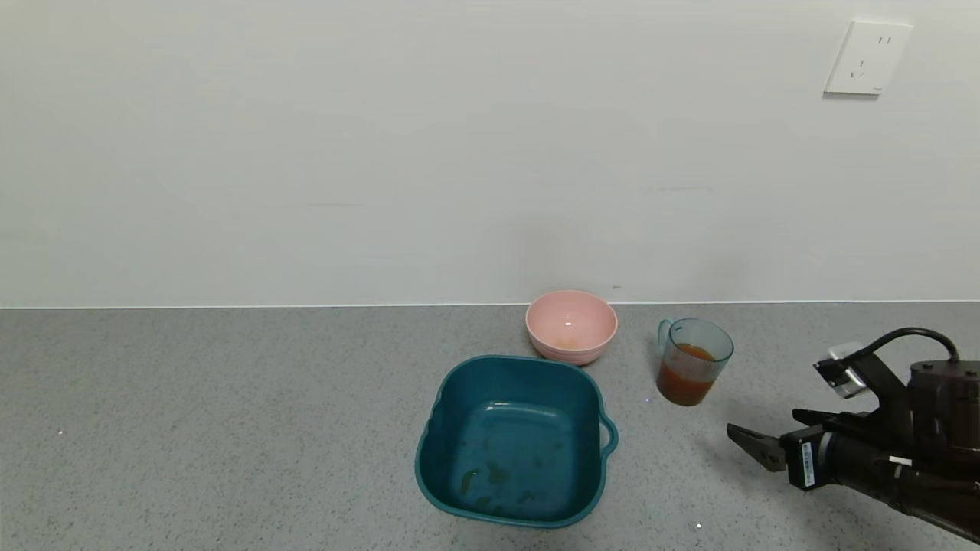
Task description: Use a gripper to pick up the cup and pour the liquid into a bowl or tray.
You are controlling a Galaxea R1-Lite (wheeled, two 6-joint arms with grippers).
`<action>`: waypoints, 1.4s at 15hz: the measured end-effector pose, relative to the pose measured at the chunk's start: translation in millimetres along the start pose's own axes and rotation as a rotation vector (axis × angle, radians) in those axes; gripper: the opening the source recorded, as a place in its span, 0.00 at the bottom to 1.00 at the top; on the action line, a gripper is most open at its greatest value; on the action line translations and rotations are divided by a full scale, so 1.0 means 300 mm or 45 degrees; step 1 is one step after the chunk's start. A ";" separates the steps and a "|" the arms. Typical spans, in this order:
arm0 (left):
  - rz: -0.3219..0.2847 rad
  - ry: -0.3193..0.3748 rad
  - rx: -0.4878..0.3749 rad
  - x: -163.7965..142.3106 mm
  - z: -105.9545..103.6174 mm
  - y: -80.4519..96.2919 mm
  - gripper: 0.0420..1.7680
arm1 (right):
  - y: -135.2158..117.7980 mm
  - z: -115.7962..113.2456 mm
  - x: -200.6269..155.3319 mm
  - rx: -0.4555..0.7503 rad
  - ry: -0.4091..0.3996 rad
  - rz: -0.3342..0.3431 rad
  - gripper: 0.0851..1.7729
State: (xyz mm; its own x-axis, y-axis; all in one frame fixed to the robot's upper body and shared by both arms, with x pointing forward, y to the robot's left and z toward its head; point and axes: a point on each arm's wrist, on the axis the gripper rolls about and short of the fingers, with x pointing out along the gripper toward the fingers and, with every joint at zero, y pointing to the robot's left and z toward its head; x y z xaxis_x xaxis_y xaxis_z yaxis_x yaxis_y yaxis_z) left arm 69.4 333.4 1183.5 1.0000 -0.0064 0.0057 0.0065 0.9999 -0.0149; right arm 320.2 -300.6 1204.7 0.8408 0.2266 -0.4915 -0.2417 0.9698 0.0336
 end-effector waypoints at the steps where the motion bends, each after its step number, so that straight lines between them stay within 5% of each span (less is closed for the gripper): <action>1: 0.000 0.000 0.000 0.000 0.000 0.000 0.97 | -0.001 -0.005 0.026 -0.002 -0.008 0.001 0.96; 21: 0.000 0.000 0.000 0.000 0.000 0.000 0.97 | -0.004 -0.034 0.315 -0.032 -0.257 0.025 0.96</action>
State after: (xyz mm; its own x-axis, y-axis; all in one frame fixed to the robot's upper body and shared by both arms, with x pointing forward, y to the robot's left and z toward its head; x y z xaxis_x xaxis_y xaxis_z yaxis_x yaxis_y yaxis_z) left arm 69.4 333.4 1183.5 1.0000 -0.0064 0.0057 0.0065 0.9999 -0.0147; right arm 395.0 -281.4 1149.2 0.9153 0.2613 -0.3065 -0.2687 0.9630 0.0185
